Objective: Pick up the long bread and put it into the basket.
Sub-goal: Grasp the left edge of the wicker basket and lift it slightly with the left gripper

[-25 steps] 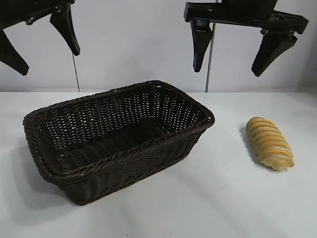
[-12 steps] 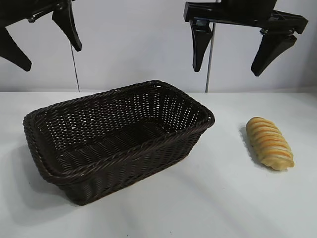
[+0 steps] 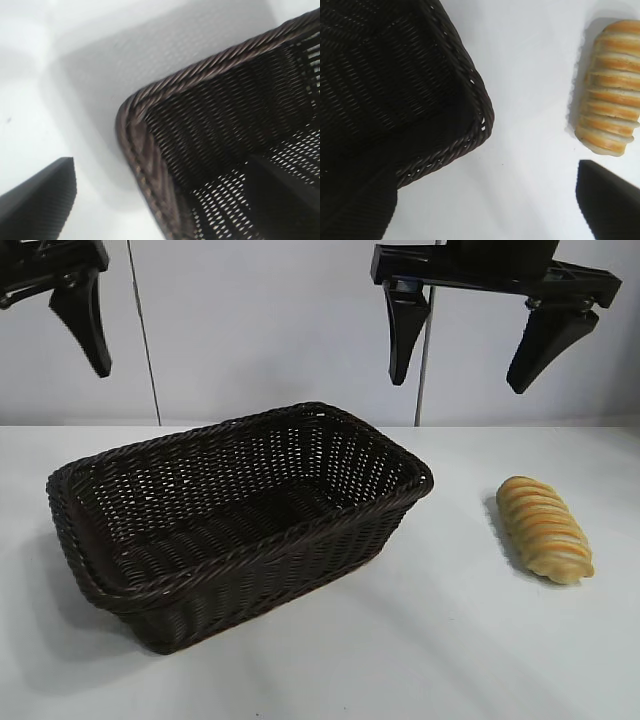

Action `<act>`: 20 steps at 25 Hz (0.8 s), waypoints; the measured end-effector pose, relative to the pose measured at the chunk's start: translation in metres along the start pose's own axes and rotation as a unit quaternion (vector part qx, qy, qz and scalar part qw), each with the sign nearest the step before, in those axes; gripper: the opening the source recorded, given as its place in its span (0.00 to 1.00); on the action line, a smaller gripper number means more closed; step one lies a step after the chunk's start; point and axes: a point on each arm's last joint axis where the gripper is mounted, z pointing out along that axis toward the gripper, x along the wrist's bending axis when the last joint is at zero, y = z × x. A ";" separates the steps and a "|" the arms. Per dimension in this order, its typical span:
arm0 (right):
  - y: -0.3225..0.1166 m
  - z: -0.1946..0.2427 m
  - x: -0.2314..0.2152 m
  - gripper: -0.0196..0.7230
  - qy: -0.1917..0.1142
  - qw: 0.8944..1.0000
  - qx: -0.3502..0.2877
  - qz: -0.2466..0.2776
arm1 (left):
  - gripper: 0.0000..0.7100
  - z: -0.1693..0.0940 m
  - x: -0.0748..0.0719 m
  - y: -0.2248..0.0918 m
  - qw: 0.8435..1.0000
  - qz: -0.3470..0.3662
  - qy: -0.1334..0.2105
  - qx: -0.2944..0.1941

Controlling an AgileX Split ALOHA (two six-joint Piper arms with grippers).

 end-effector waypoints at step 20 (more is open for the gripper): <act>-0.001 0.000 0.001 0.96 0.007 1.000 0.008 -0.002 | 0.93 0.088 0.004 -0.002 0.996 -0.072 -0.026 0.043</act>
